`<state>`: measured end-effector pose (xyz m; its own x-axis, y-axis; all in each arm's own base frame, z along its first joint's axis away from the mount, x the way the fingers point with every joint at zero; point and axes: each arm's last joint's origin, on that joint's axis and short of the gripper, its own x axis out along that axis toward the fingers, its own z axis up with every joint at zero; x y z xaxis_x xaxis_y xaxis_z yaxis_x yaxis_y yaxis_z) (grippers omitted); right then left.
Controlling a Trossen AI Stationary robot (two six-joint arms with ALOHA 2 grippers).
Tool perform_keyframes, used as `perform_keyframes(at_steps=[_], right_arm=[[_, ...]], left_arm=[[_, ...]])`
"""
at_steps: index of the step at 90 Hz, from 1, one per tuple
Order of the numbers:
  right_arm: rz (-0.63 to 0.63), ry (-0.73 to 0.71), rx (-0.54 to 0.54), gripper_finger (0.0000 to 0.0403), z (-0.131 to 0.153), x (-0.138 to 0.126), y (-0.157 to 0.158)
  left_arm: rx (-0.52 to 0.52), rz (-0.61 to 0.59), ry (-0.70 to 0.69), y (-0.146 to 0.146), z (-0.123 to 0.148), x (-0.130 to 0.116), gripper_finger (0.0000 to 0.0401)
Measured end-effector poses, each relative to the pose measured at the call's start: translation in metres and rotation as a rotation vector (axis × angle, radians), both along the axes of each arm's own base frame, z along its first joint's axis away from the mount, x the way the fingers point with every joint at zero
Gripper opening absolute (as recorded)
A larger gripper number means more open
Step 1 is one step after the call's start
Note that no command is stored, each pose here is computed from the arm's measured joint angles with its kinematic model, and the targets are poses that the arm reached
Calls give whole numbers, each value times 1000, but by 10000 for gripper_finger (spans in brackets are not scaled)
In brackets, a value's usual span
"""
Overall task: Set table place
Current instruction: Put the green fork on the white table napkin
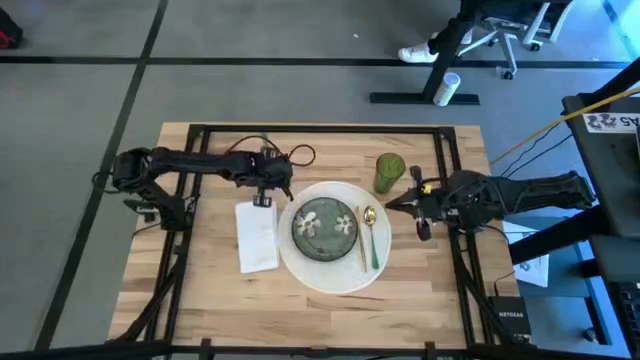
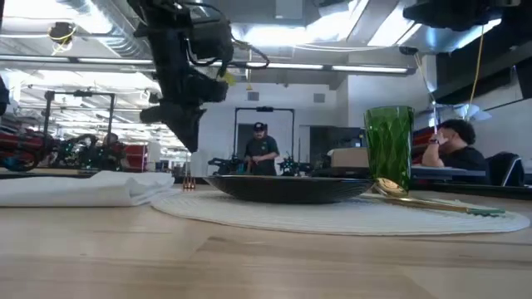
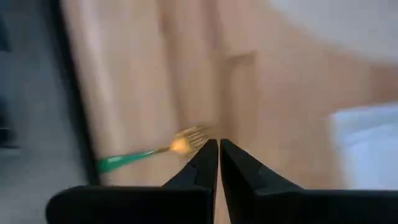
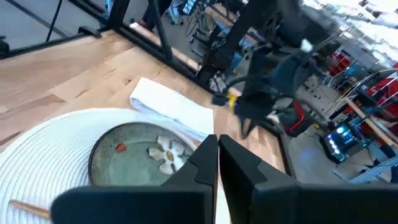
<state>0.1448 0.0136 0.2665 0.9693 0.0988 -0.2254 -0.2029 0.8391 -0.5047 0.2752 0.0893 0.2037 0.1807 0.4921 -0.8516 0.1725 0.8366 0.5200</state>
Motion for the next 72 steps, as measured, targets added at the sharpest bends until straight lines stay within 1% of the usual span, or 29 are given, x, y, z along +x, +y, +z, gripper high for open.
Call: perform_keyframes(at_steps=[10, 26, 34, 41, 55, 72], right_arm=[[0, 25, -2, 1, -3, 4, 0], [0, 67, -6, 1, -9, 11, 1], [1, 78, -7, 1, -11, 13, 1], [5, 88, -7, 1, -12, 14, 1], [17, 85, -3, 1, -11, 14, 2], [13, 89, 16, 1, -12, 14, 2]], left_arm=[[56, -64, 84, 13, 0, -5, 0], [69, -55, 166, 41, 0, -19, 0], [77, -77, 203, 53, 0, -25, 0], [82, -133, 259, 62, 0, -30, 0], [87, -291, 366, 72, 0, -36, 0], [122, -394, 404, 79, -7, -29, 5]])
